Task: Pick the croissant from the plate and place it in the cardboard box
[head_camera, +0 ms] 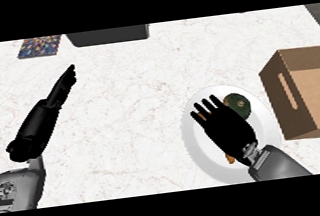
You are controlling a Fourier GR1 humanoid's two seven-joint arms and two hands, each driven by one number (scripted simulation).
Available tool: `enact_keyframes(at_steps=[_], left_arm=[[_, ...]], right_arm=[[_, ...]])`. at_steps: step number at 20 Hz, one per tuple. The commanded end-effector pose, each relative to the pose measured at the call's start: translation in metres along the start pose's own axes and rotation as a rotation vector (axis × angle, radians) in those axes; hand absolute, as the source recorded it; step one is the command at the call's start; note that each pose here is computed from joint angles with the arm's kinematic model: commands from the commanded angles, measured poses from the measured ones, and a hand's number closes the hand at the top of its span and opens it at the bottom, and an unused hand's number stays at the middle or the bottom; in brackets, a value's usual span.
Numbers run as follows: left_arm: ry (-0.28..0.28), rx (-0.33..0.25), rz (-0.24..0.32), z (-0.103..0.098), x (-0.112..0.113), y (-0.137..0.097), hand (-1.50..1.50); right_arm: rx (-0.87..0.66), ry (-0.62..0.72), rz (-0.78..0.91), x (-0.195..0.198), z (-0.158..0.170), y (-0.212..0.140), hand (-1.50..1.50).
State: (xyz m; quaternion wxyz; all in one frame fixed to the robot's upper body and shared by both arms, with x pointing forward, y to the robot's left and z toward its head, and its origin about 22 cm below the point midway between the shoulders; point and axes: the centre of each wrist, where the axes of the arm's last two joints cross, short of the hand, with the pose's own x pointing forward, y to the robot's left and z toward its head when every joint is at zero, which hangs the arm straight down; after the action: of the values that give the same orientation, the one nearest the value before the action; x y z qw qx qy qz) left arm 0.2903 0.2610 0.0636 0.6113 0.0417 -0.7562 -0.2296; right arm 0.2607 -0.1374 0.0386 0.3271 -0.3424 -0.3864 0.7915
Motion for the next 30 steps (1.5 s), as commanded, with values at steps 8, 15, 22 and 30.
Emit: enact_keyframes(at_steps=[8,15,22,30], left_arm=[[-0.007,0.002,0.011,0.012,-0.004,-0.001,0.00],[0.014,0.045,0.000,0.015,-0.012,0.013,0.00],[0.022,0.035,-0.004,0.031,-0.020,0.022,0.00],[0.034,0.043,-0.028,0.018,-0.017,0.012,0.00]], right_arm=[[-0.161,-0.168,0.080,0.000,-0.007,0.023,1.50],[-0.219,-0.660,-0.151,0.023,0.060,0.070,1.50],[-0.408,-0.837,-0.250,-0.001,0.144,0.096,1.50],[-0.668,-0.858,-0.232,-0.060,0.210,0.055,1.50]])
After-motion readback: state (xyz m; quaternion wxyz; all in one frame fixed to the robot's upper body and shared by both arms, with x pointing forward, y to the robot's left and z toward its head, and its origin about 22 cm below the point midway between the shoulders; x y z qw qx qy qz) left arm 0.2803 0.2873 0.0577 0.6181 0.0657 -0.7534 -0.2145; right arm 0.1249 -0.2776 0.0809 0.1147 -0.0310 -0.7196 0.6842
